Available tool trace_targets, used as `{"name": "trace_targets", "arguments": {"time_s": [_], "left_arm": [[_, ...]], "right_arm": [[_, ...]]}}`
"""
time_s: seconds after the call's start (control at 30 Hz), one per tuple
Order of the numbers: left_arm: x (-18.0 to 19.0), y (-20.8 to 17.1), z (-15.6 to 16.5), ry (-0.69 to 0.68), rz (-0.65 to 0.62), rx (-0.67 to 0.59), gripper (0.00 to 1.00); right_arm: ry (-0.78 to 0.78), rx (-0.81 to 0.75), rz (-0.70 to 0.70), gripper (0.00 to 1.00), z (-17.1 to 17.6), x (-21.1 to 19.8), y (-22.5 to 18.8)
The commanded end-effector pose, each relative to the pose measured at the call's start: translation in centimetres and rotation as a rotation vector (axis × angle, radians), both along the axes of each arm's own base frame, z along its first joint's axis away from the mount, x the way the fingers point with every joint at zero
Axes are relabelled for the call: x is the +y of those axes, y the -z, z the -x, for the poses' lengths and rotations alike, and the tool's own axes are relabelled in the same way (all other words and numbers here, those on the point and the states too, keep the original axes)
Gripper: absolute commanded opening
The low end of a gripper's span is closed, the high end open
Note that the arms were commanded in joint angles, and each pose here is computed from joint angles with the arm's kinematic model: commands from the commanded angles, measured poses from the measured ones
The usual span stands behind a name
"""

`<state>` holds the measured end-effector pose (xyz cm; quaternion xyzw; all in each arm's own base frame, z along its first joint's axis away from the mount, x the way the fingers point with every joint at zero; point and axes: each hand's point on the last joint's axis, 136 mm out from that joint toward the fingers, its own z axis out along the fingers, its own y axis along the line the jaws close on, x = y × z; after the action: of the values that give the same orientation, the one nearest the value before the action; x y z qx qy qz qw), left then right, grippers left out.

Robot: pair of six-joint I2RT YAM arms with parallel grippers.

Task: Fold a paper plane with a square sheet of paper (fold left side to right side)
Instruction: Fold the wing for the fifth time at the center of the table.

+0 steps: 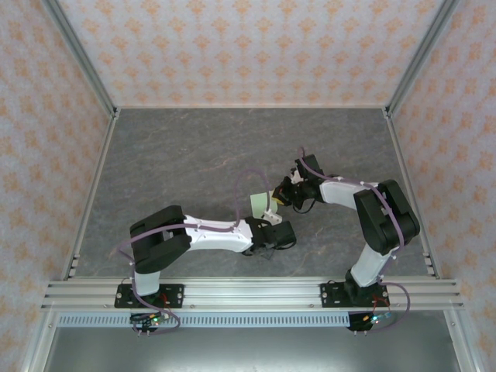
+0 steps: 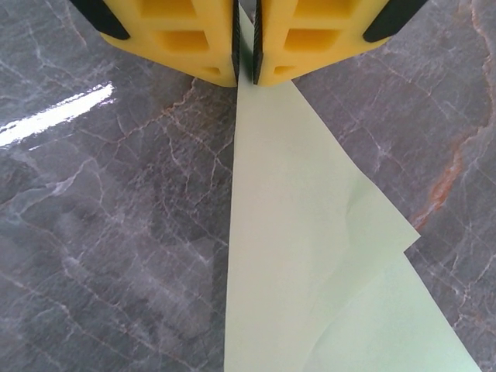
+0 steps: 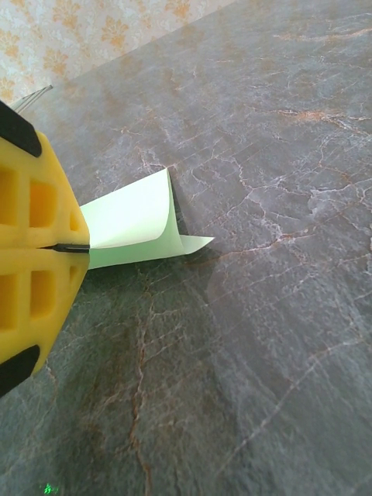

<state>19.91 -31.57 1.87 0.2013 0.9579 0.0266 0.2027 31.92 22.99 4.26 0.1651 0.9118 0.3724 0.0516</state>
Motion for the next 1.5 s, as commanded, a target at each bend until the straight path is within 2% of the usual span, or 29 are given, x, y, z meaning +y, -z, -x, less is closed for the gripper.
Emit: {"name": "trace_targets", "arguments": {"time_s": [0.0,0.33,0.43,0.6,0.9,1.03,1.17,1.47], "left_arm": [[-0.1,-0.7,0.5,-0.01,0.024,0.0,0.15],[0.1,-1.1,0.3,-0.01,0.033,-0.02,0.12],[-0.4,-1.7,0.1,0.015,0.052,-0.036,0.16],[-1.1,-3.1,-1.1,0.038,0.013,-0.085,0.23],[-0.7,-2.7,-2.9,0.004,-0.045,-0.112,0.25],[-1.2,-3.0,-3.2,0.012,-0.037,-0.117,0.34],[-1.2,-1.8,-3.3,0.018,-0.069,-0.109,0.38],[-0.9,-1.5,-4.6,-0.002,-0.101,-0.135,0.38]], "right_arm": [[-0.003,-0.02,0.028,0.01,-0.7,0.1,-0.1],[0.002,-0.019,0.026,0.02,-0.7,0.0,-0.3],[0.007,-0.02,0.021,0.01,-0.6,0.0,-0.5],[0.006,-0.019,0.017,0.01,-0.5,0.0,-0.6],[0.004,-0.012,0.016,0.01,-0.3,0.1,-0.5],[0.004,-0.009,0.016,0.01,-0.3,0.1,-0.5],[0.004,-0.009,0.013,0.01,-0.3,0.2,-0.5],[0.002,-0.005,0.013,0.01,-0.2,0.2,-0.4]]}}
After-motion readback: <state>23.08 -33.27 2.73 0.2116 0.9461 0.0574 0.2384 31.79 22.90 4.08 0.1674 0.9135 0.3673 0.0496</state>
